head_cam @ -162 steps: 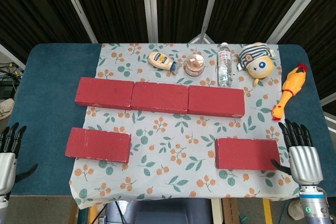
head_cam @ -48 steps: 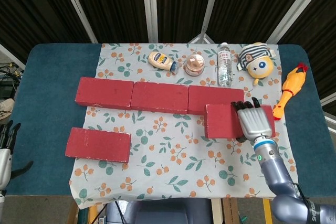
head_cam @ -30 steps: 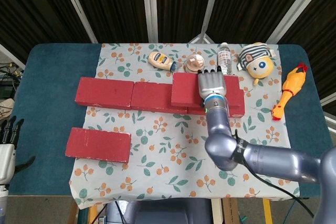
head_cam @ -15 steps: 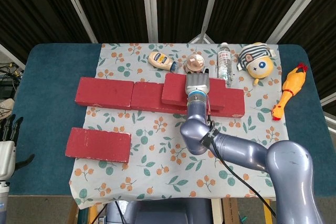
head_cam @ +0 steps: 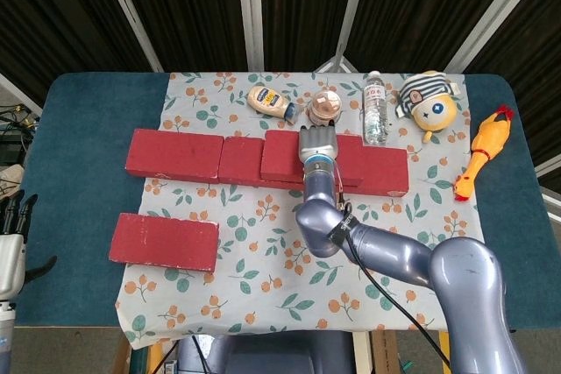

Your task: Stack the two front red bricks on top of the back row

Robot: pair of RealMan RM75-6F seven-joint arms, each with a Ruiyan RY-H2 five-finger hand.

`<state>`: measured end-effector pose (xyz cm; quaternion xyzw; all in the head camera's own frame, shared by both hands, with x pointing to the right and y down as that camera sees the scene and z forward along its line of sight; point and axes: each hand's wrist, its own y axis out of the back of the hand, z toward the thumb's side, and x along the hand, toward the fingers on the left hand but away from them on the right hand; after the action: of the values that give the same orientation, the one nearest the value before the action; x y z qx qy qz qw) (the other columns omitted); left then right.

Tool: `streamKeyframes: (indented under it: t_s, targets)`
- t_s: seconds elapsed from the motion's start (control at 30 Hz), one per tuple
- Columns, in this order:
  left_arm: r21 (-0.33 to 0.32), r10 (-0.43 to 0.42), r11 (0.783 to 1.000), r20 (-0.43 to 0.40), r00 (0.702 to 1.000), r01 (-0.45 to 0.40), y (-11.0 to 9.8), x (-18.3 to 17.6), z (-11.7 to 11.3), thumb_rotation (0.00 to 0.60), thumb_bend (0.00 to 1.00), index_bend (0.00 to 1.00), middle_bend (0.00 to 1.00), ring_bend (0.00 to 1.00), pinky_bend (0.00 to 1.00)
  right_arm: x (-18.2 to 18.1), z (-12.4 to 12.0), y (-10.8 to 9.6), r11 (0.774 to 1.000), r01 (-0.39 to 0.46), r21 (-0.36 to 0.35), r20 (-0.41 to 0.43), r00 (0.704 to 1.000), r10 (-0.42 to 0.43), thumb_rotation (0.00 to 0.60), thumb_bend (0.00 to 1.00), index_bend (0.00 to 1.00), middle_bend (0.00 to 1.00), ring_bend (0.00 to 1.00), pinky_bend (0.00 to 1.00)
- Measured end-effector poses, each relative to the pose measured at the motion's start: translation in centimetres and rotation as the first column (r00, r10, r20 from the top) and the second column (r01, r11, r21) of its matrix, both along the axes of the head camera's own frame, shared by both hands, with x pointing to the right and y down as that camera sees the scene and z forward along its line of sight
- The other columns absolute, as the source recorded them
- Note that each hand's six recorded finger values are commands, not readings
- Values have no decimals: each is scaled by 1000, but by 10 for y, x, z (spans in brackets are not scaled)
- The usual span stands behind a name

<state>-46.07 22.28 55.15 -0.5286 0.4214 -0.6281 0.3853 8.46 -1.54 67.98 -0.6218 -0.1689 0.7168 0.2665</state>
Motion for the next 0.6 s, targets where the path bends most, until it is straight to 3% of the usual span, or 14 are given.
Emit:
streamKeyframes:
  t_s: [0.6]
  targets:
    - [8,-7,1000,6,1000,7,0,-2,-2,600,0,17,0,0,126,0,8,1,1000,15,9,-8,1000,-15,600,109,225,277,187,0]
